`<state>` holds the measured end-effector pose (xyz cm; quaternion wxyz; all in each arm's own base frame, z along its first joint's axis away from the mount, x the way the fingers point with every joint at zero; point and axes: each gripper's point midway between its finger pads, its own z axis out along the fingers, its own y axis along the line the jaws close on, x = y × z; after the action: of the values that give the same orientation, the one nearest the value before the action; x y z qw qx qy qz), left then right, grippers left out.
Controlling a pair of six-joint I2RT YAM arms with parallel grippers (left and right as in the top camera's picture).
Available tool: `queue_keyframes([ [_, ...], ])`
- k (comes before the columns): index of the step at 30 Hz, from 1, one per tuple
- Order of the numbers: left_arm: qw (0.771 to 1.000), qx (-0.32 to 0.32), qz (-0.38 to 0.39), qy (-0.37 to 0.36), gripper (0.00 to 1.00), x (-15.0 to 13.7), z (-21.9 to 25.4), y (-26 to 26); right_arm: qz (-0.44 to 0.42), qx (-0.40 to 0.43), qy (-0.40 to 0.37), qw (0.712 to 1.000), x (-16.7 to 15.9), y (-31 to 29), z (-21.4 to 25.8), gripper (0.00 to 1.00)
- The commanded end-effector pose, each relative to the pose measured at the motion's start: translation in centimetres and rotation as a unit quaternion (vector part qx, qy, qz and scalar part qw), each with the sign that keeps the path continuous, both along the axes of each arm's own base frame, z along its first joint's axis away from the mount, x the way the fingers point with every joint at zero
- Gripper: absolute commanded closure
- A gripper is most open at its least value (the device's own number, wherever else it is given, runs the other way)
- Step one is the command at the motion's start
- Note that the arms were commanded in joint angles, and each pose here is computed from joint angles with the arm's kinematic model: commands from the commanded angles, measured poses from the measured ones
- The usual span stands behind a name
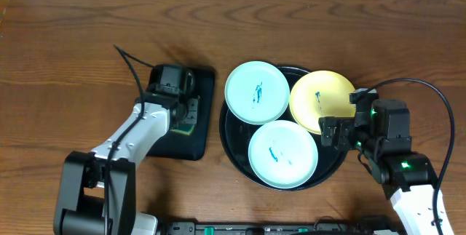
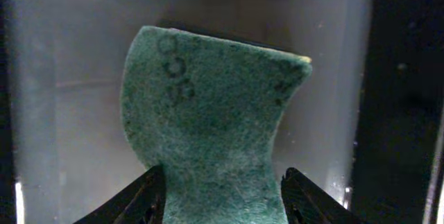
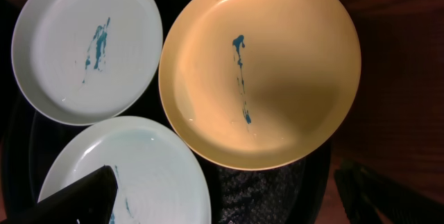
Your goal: Clean dirty plates on tray and stack at the side
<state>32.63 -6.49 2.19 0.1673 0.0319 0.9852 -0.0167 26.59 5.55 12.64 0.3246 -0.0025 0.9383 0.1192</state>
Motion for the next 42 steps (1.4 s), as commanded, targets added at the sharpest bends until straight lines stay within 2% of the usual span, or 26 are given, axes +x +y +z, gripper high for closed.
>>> queue_keyframes([
  [1, 1.000, 0.020, 0.009, -0.018, 0.45, 0.8, 1.1, 0.7, 0.001, 0.008, -0.009, 1.000, 0.4, 0.4, 0.9, 0.01],
  [11, 1.000, 0.022, 0.015, 0.006, 0.45, 0.1, -0.5, 0.9, 0.001, 0.008, -0.008, 1.000, 0.3, 0.4, 0.9, 0.01],
  [12, 1.000, 0.021, 0.014, 0.014, 0.52, 0.0, -1.0, 0.8, 0.001, 0.008, -0.008, 1.000, 0.3, 0.4, 0.9, 0.01],
  [17, 0.999, 0.023, 0.013, 0.034, 0.69, -0.4, -2.3, 0.8, 0.001, 0.008, -0.008, 1.000, 0.3, 0.4, 0.9, 0.01],
  [20, 0.998, 0.026, 0.013, 0.047, 0.85, -0.7, -3.0, 0.9, 0.001, 0.008, -0.008, 1.000, 0.3, 0.4, 0.8, 0.01],
  [23, 0.998, 0.026, 0.016, 0.048, 0.92, -0.8, -3.1, 0.9, 0.001, 0.008, -0.007, 1.000, 0.3, 0.4, 0.8, 0.01],
  [30, 0.999, 0.011, 0.037, 0.015, 0.93, -0.1, -0.8, 0.7, 0.001, 0.008, -0.006, 1.000, 0.3, 0.4, 0.8, 0.01],
  [37, 0.993, -0.030, 0.082, -0.085, 0.92, 1.2, 6.1, 1.1, 0.001, 0.008, -0.004, 1.000, 0.2, 0.3, 0.7, 0.01],
  [42, 0.992, -0.031, 0.091, -0.077, 0.92, 0.6, 6.2, 1.3, 0.001, 0.008, -0.004, 1.000, 0.2, 0.3, 0.7, 0.01],
])
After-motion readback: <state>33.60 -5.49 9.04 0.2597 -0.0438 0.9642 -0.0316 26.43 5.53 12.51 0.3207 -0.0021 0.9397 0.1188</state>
